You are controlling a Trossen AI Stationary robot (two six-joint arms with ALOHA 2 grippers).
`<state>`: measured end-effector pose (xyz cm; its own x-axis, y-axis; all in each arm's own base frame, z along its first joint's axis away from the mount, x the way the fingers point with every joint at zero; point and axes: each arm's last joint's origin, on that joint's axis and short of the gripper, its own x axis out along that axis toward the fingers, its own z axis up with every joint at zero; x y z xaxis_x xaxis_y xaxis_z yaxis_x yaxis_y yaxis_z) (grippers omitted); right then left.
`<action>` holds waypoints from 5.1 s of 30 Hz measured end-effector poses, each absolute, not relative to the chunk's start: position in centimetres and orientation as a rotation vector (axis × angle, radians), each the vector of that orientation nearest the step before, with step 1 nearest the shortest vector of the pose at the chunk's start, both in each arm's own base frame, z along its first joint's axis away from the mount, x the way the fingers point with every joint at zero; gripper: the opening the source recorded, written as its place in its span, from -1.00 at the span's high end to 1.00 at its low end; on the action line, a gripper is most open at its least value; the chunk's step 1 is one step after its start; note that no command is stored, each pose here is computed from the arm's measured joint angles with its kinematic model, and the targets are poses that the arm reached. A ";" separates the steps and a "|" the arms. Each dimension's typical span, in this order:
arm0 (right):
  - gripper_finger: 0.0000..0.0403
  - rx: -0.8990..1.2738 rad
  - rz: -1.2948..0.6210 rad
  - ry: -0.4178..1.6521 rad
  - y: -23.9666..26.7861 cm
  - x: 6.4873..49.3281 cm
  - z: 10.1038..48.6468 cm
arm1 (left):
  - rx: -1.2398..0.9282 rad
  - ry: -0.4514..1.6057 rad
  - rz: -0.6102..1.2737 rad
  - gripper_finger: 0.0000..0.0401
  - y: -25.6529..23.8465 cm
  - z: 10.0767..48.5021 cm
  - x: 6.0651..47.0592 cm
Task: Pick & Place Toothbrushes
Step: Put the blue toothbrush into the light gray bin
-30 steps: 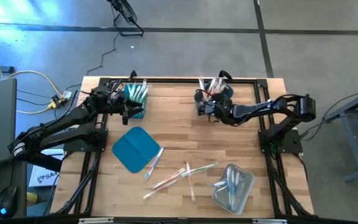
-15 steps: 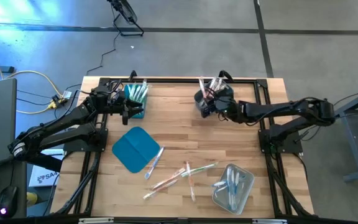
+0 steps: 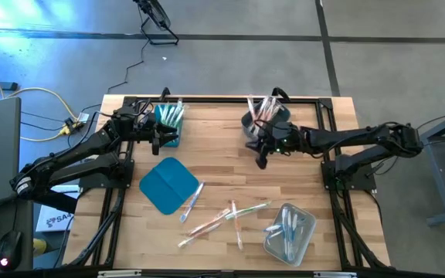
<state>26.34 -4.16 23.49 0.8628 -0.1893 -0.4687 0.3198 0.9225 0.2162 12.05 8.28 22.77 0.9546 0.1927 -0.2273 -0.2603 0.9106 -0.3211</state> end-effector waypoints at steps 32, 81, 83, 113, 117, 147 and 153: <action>0.98 0.087 0.027 0.559 -2.9 21.8 25.9 | -0.607 0.247 0.116 0.22 1.2 22.6 14.8; 0.99 -0.011 -0.029 0.039 -3.7 16.4 23.5 | -0.906 0.791 0.225 0.22 -8.7 22.2 22.5; 0.99 -0.007 -0.067 0.059 -3.7 16.0 23.4 | -0.943 0.818 0.237 0.22 -8.8 21.8 22.7; 0.99 -0.003 -0.104 0.091 -3.7 15.8 23.2 | -0.854 1.038 0.446 0.22 -10.6 23.8 27.5; 0.99 -0.003 -0.104 0.093 -3.7 15.8 23.2 | -0.838 1.086 0.459 0.22 -10.8 22.8 27.8; 0.99 0.000 -0.103 0.094 -3.7 15.8 23.1 | -0.896 1.223 0.444 0.22 -9.1 17.5 28.6; 0.99 -0.003 -0.103 0.094 -3.7 15.8 23.1 | -0.895 1.209 0.445 0.22 -9.0 17.5 28.6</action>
<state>15.78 -3.73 23.14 0.9903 -0.1028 -0.0939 0.1026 0.9947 -0.0075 28.63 -9.05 17.46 0.3266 -0.1550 -0.9324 -0.7226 0.5949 -0.3520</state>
